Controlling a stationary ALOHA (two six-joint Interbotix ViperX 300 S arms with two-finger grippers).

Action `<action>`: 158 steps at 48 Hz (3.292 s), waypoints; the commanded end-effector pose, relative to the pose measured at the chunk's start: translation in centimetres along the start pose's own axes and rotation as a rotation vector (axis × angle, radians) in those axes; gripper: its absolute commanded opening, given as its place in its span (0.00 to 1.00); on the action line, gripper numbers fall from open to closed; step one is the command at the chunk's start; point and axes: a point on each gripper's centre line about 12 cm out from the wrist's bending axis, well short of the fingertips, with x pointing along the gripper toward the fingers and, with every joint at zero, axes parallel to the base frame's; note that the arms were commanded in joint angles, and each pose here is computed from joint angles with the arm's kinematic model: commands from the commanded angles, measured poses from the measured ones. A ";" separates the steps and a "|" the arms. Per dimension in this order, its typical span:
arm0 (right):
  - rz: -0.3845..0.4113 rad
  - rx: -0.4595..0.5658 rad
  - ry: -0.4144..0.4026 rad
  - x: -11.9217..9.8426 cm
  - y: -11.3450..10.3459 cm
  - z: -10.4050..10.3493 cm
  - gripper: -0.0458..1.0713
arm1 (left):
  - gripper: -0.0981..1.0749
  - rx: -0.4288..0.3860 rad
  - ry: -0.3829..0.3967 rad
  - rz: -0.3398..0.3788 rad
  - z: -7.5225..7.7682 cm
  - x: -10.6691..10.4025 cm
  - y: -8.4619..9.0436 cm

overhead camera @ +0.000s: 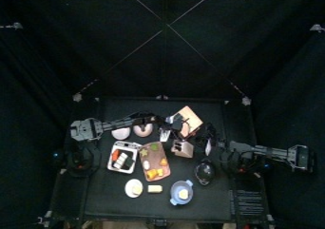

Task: Pull out cleaver

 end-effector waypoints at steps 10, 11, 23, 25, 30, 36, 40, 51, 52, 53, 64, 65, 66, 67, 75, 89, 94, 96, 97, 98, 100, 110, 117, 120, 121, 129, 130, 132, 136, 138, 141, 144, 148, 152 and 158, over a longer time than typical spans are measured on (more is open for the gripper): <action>0.004 -0.005 -0.011 0.0 0.1 0.4 0.58 | 0.52 0.021 -0.079 0.024 2.6 -3.7 -0.9; 0.004 -0.005 -0.011 0.0 0.1 0.4 0.58 | 0.52 0.022 -0.078 0.025 2.6 -3.8 -1.0; 0.003 -0.002 -0.012 0.0 0.1 0.4 0.58 | 0.52 0.028 -0.093 0.031 2.8 -5.5 -1.7; 0.004 -0.003 -0.011 0.0 0.1 0.4 0.58 | 0.52 0.030 -0.098 0.035 2.9 -5.8 -1.8; 0.004 -0.002 -0.011 0.0 0.1 0.4 0.58 | 0.52 0.030 -0.105 0.045 3.0 -6.1 -1.7; 0.002 -0.001 -0.012 0.0 0.1 0.4 0.58 | 0.52 0.033 -0.125 0.070 3.3 -6.2 -1.5; 0.002 -0.001 -0.011 0.0 0.0 0.3 0.58 | 0.52 0.027 -0.135 0.092 3.3 -5.9 -1.1; 0.006 -0.002 -0.014 0.0 0.2 0.5 0.58 | 0.52 -0.043 -0.224 0.132 4.1 -5.3 -0.1; 0.009 -0.003 -0.016 0.0 0.2 0.5 0.58 | 0.52 -0.049 -0.230 0.132 4.2 -5.4 -0.1; 0.008 -0.004 -0.013 0.0 0.2 0.5 0.58 | 0.52 -0.055 -0.233 0.126 4.2 -5.4 -0.2; 0.055 -0.009 -0.063 0.1 1.4 2.2 0.58 | 0.52 -0.109 -0.215 0.043 3.5 -4.1 -1.0; 0.062 -0.011 -0.069 0.2 1.6 2.4 0.58 | 0.52 -0.110 -0.215 0.041 3.5 -4.0 -1.1; 0.075 -0.014 -0.078 0.2 1.9 2.7 0.58 | 0.52 -0.111 -0.215 0.043 3.4 -3.9 -1.0; 0.083 -0.015 -0.081 0.2 2.1 2.7 0.58 | 0.52 -0.113 -0.216 0.045 3.5 -3.9 -1.0; 0.164 -0.050 -0.088 0.7 3.8 2.9 0.57 | 0.52 -0.112 -0.224 0.065 3.4 -3.8 -0.7; 0.157 -0.050 -0.027 2.8 4.0 2.5 0.57 | 0.52 -0.111 -0.219 0.060 3.4 -3.3 -0.8; 0.150 -0.046 -0.014 3.2 3.9 2.3 0.57 | 0.52 -0.106 -0.221 0.056 3.6 -3.3 -1.1; 0.146 -0.041 -0.007 3.2 3.9 2.2 0.57 | 0.52 -0.104 -0.223 0.057 3.6 -3.3 -1.1; 0.142 -0.041 -0.001 3.3 3.8 2.1 0.57 | 0.52 -0.100 -0.222 0.056 3.7 -3.4 -1.2; 0.139 -0.038 -0.001 3.3 3.7 2.1 0.57 | 0.52 -0.100 -0.222 0.056 3.7 -3.4 -1.2; 0.129 -0.038 0.012 3.4 3.6 1.9 0.57 | 0.52 -0.102 -0.225 0.055 3.7 -3.4 -1.3; 0.089 -0.025 0.053 3.5 3.1 1.4 0.57 | 0.52 -0.095 -0.234 0.056 4.1 -3.8 -1.5; 0.072 -0.021 0.071 3.4 2.9 1.1 0.57 | 0.52 -0.087 -0.248 0.063 4.5 -4.7 -1.7; 0.071 -0.020 0.075 3.4 2.9 1.0 0.57 | 0.52 -0.084 -0.253 0.065 4.6 -5.1 -1.8; 0.070 -0.019 0.076 3.4 2.9 1.0 0.57 | 0.52 -0.083 -0.254 0.065 4.6 -5.2 -1.9; 0.071 -0.019 0.076 3.4 2.9 1.0 0.57 | 0.52 -0.073 -0.265 0.069 4.9 -6.4 -2.4; 0.071 -0.019 0.078 3.4 2.9 0.9 0.57 | 0.52 -0.074 -0.265 0.070 4.8 -6.5 -2.4; 0.073 -0.020 0.079 3.4 3.0 0.9 0.57 | 0.52 -0.073 -0.268 0.071 4.8 -7.0 -2.6; 0.074 -0.021 0.079 3.4 3.0 0.9 0.57 | 0.52 -0.070 -0.275 0.075 4.7 -7.9 -3.1; 0.074 -0.021 0.081 3.4 3.0 0.9 0.57 | 0.52 -0.068 -0.277 0.076 4.7 -8.3 -3.3; 0.074 -0.021 0.079 3.4 3.0 0.9 0.57 | 0.52 -0.066 -0.280 0.078 4.5 -9.0 -3.7; 0.075 -0.021 0.078 3.4 3.0 0.9 0.57 | 0.52 -0.058 -0.281 0.080 4.3 -9.7 -4.2; 0.074 -0.022 0.079 3.4 3.0 0.9 0.57 | 0.52 -0.047 -0.280 0.092 4.0 -10.5 -4.6; 0.075 -0.022 0.078 3.4 3.0 0.9 0.57 | 0.52 -0.041 -0.280 0.101 3.5 -11.4 -5.2; 0.076 -0.021 0.073 3.3 3.1 1.0 0.57 | 0.52 -0.040 -0.295 0.124 2.9 -12.8 -6.0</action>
